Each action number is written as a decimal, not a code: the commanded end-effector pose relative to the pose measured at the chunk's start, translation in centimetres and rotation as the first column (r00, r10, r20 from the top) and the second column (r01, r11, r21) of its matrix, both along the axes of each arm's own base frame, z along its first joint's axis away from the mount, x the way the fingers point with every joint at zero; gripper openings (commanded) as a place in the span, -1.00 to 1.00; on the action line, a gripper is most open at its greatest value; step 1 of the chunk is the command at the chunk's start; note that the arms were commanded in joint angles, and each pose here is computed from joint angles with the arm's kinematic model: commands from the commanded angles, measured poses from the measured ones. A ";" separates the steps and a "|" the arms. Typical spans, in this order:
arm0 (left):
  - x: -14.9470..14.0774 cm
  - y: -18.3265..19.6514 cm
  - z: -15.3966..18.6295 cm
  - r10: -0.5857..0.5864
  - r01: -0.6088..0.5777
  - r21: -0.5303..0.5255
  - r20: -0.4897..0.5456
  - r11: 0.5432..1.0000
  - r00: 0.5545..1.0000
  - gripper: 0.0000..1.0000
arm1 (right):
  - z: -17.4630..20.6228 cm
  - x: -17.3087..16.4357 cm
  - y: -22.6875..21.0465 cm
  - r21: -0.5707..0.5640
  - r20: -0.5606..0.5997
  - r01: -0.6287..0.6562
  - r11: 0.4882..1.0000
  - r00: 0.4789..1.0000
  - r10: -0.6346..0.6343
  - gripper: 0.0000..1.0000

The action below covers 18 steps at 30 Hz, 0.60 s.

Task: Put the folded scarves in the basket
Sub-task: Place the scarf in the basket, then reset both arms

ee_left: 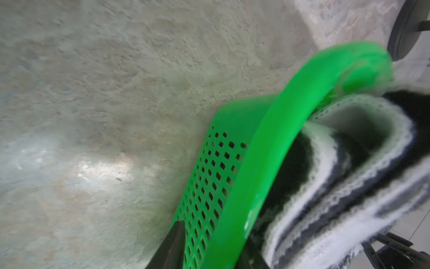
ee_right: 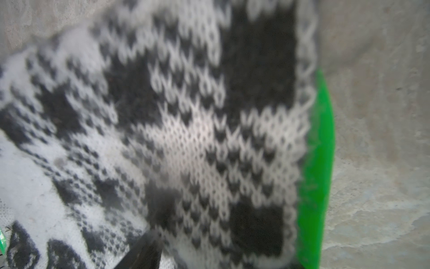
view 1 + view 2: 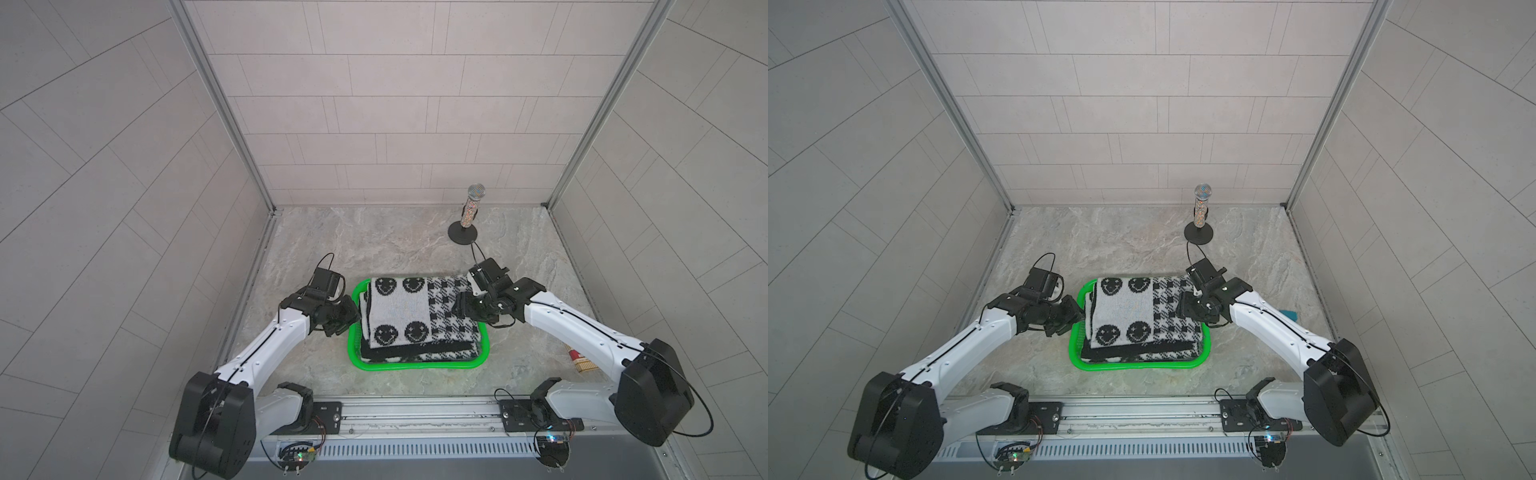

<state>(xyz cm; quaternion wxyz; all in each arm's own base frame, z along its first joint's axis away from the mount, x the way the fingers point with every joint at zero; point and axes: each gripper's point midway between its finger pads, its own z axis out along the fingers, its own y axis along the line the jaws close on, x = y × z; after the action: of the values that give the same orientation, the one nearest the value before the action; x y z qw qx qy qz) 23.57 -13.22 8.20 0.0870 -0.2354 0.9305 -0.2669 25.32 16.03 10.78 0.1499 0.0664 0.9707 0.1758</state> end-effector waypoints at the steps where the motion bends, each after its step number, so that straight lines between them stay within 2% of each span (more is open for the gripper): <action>1: 1.2 -1.0 0.1 0.019 -0.018 -0.044 0.030 0.999 0.999 -0.30 | 0.8 -0.2 -1.4 -0.027 0.012 -0.008 1.000 1.000 0.008 0.37; 7: 2.0 -1.0 0.9 0.017 -0.016 -0.024 0.041 1.000 0.999 -0.26 | 3.9 0.1 -3.9 -0.104 0.107 0.059 0.993 0.993 -0.048 0.54; 9: 2.0 0.0 2.0 0.025 -0.028 0.030 0.072 0.999 0.997 -0.07 | 5.1 0.2 -5.6 -0.156 0.150 0.110 0.982 0.985 -0.086 0.72; 10: 2.2 0.6 2.9 0.032 -0.039 0.063 0.101 0.997 0.994 0.02 | 5.8 0.3 -6.4 -0.177 0.177 0.137 0.975 0.979 -0.105 0.92; 11: 2.4 1.4 3.7 0.045 -0.058 0.095 0.135 0.994 0.990 0.10 | 6.5 0.4 -7.3 -0.194 0.200 0.164 0.967 0.972 -0.124 1.00; 14: 3.2 3.3 6.0 0.079 -0.108 0.136 0.205 0.985 0.976 0.46 | 8.7 0.8 -9.3 -0.216 0.268 0.235 0.948 0.947 -0.174 1.00; 18: 4.8 5.2 7.7 0.114 -0.140 0.116 0.211 0.983 0.971 0.75 | 11.8 1.6 -12.2 -0.213 0.360 0.337 0.917 0.900 -0.247 1.00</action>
<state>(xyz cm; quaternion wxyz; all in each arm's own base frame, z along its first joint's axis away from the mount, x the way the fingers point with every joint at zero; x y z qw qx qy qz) 28.18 -10.08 15.84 0.2167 -0.2478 0.9105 -0.2503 27.29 6.75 21.15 0.3178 0.1422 0.9343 0.0761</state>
